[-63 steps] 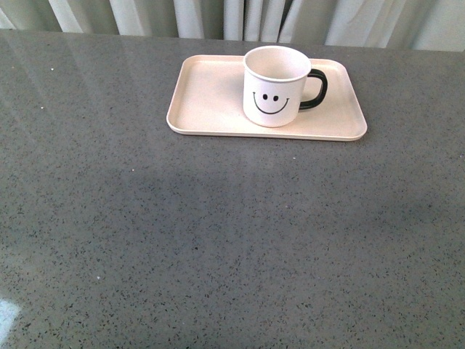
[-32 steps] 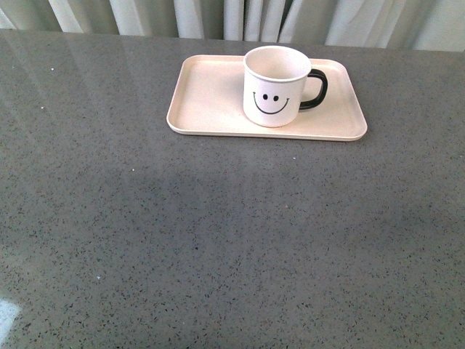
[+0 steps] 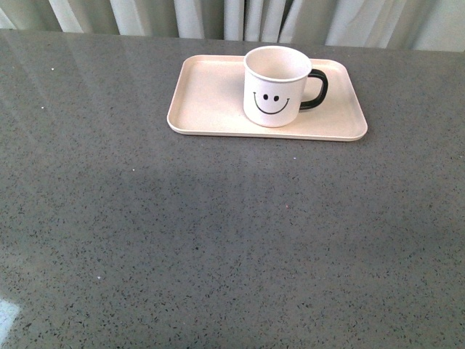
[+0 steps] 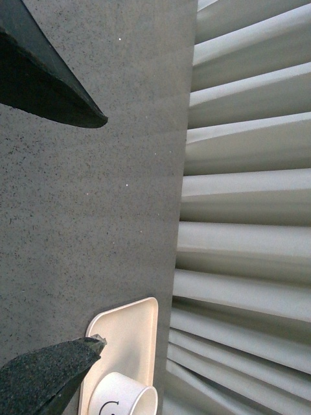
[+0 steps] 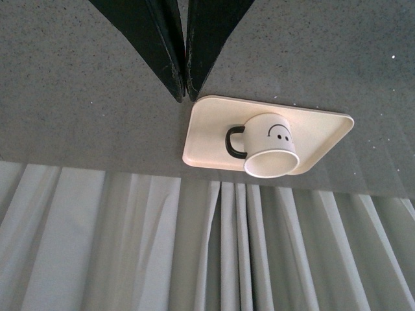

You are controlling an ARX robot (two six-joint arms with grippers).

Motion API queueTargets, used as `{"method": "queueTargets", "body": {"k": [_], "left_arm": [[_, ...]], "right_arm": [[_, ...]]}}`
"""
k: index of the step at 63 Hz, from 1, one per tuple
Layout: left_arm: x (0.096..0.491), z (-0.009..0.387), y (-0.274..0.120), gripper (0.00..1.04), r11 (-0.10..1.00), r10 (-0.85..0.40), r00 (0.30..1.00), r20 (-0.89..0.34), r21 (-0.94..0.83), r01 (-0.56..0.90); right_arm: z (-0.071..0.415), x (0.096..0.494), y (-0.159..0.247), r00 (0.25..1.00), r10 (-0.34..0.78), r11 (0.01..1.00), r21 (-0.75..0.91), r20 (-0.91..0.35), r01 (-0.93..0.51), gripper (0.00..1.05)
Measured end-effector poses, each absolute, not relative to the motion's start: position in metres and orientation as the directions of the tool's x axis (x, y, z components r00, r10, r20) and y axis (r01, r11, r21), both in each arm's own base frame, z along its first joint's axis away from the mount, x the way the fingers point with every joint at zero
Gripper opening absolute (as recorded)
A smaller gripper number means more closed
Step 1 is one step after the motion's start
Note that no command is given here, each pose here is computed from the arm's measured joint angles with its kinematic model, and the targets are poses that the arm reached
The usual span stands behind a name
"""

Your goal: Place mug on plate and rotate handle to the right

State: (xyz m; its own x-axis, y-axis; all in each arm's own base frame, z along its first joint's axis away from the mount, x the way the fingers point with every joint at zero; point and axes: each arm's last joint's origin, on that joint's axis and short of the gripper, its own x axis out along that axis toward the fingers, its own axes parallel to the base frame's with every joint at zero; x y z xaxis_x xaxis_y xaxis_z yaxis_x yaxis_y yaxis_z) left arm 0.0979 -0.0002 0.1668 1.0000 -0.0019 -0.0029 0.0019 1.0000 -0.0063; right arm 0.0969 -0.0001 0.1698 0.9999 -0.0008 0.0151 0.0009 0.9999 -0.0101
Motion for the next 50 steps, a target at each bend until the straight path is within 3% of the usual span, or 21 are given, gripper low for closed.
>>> {"method": "queueTargets", "body": {"k": [3, 24, 33, 50], "left_arm": [[0.0979, 0.1668, -0.0002, 0.96, 1.0, -0.002, 1.0, -0.003, -0.006, 0.002], [0.0979, 0.1668, -0.0002, 0.96, 1.0, -0.002, 1.0, -0.003, -0.006, 0.002], [0.0979, 0.1668, -0.0002, 0.96, 1.0, -0.002, 1.0, -0.003, -0.006, 0.002], [0.0979, 0.1668, -0.0002, 0.96, 1.0, -0.002, 1.0, -0.003, -0.006, 0.002]], "right_arm": [[0.1697, 0.0969, -0.0001, 1.0, -0.001, 1.0, -0.01, 0.015, 0.001, 0.05], [0.1699, 0.0968, -0.0001, 1.0, -0.001, 1.0, -0.01, 0.016, 0.001, 0.62], [0.1698, 0.0969, -0.0001, 1.0, -0.001, 1.0, -0.01, 0.016, 0.001, 0.97], [0.1699, 0.0968, -0.0001, 1.0, -0.001, 1.0, -0.01, 0.016, 0.001, 0.96]]}}
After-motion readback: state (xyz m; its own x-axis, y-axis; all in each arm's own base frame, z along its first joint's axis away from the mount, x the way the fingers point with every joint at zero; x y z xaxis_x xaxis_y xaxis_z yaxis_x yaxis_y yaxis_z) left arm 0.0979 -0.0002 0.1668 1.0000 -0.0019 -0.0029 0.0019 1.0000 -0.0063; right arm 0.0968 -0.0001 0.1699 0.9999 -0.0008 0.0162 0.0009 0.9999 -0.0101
